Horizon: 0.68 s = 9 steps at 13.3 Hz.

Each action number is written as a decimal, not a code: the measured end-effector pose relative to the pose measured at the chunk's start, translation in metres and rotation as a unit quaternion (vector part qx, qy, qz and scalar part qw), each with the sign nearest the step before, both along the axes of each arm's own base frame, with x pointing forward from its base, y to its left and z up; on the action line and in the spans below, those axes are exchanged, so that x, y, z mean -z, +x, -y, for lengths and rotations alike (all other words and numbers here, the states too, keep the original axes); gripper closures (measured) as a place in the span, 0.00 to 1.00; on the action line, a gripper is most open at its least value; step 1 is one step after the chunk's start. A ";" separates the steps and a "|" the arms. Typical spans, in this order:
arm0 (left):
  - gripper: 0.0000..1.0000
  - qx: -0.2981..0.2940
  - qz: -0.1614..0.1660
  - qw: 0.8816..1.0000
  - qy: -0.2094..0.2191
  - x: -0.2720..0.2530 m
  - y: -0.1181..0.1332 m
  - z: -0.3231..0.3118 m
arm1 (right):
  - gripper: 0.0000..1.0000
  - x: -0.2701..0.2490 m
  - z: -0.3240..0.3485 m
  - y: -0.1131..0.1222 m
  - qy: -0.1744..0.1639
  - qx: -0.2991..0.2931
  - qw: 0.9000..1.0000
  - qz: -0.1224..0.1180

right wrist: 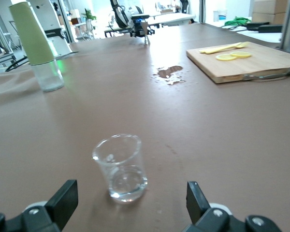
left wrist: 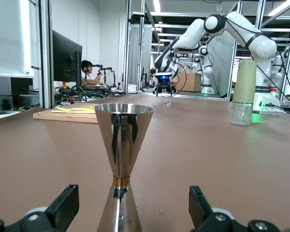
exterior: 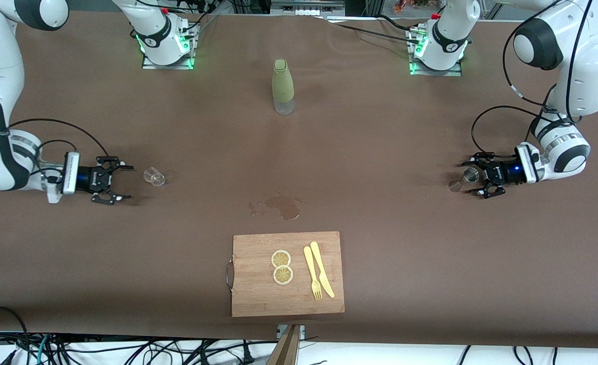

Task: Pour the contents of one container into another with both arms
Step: 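Lower the right gripper to the glass cup while the left gripper reaches the jigger, then close the right gripper on the glass while the left gripper grasps the jigger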

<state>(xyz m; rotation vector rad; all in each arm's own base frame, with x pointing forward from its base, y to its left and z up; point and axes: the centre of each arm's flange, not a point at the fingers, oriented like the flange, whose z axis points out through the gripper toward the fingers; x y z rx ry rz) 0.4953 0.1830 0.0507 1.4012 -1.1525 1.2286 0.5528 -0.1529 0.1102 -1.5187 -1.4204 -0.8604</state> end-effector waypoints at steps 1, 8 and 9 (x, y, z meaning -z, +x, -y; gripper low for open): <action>0.00 0.002 0.001 1.000 -0.002 0.000 0.001 0.003 | 0.00 0.007 -0.003 -0.009 0.006 -0.002 1.000 0.001; 0.00 0.011 0.006 1.000 -0.010 0.000 0.009 0.018 | 0.00 0.033 -0.034 -0.028 0.043 0.039 0.998 0.038; 0.00 0.013 0.006 1.000 -0.010 0.000 0.010 0.021 | 0.00 0.039 -0.042 -0.034 0.047 0.040 0.997 0.038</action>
